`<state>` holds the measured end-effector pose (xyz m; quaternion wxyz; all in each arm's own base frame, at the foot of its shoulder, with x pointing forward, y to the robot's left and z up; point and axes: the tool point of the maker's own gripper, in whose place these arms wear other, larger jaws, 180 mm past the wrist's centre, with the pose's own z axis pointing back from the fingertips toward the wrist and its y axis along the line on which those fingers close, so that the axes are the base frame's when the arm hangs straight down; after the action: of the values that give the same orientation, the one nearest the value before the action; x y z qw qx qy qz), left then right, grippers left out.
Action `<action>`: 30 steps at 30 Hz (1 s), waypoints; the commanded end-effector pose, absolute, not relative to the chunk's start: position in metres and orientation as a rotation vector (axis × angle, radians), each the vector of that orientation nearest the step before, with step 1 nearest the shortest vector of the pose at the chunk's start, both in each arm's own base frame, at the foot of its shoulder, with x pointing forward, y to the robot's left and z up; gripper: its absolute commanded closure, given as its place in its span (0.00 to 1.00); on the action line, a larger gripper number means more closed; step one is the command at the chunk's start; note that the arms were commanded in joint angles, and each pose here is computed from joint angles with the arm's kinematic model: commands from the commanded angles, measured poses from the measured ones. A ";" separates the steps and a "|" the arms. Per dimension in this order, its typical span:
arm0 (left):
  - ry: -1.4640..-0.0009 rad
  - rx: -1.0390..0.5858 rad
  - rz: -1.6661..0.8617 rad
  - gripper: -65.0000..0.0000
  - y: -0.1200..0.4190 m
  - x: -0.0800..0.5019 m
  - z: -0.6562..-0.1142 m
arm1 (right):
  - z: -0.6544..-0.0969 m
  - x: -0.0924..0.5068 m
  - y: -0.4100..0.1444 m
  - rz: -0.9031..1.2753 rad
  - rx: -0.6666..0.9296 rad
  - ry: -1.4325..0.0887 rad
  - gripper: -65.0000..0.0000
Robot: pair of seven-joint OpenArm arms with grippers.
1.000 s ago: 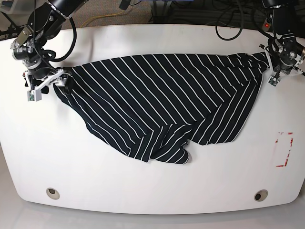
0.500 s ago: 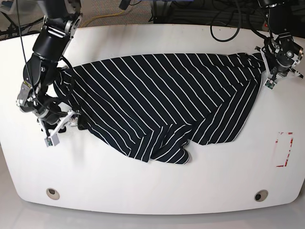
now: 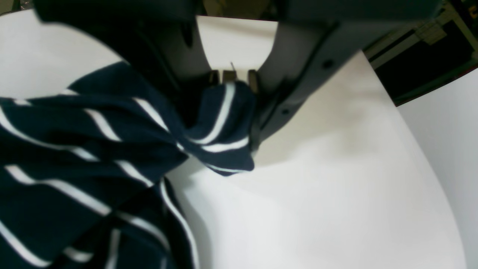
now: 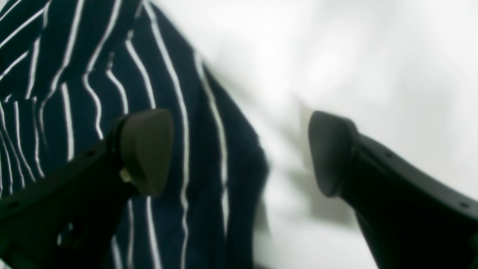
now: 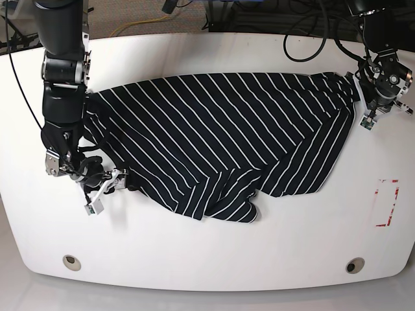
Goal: Fold the T-shirt properly
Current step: 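Slide the right gripper along the shirt edge to regrasp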
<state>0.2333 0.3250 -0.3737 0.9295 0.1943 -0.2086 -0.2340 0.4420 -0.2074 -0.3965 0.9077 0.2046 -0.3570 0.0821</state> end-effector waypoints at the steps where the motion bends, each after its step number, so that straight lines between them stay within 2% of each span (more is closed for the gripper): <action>1: -0.459 0.425 -0.480 1.00 0.329 0.241 -0.362 | -0.378 0.461 -0.216 0.164 0.419 -0.806 0.16; 9: -0.459 0.423 -0.480 1.00 0.329 0.241 -0.363 | -0.401 0.454 -0.185 0.193 0.457 -0.761 0.16; 15: -0.459 0.423 -0.480 1.00 0.329 0.241 -0.363 | -0.413 0.445 -0.152 0.204 0.512 -0.734 0.39; 21: -0.459 0.423 -0.480 1.00 0.329 0.241 -0.363 | -0.414 0.446 -0.132 0.210 0.544 -0.733 0.38; 24: -0.459 0.423 -0.480 1.00 0.329 0.241 -0.363 | -0.414 0.447 -0.128 0.208 0.548 -0.732 0.50; 30: -0.459 0.423 -0.481 1.00 0.330 0.241 -0.362 | -0.413 0.447 -0.128 0.207 0.548 -0.735 0.93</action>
<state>0.2331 0.3247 -0.3742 0.9298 0.1936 -0.2084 -0.2337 0.4401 -0.1235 -0.4214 0.8901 0.2745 -0.3527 0.0891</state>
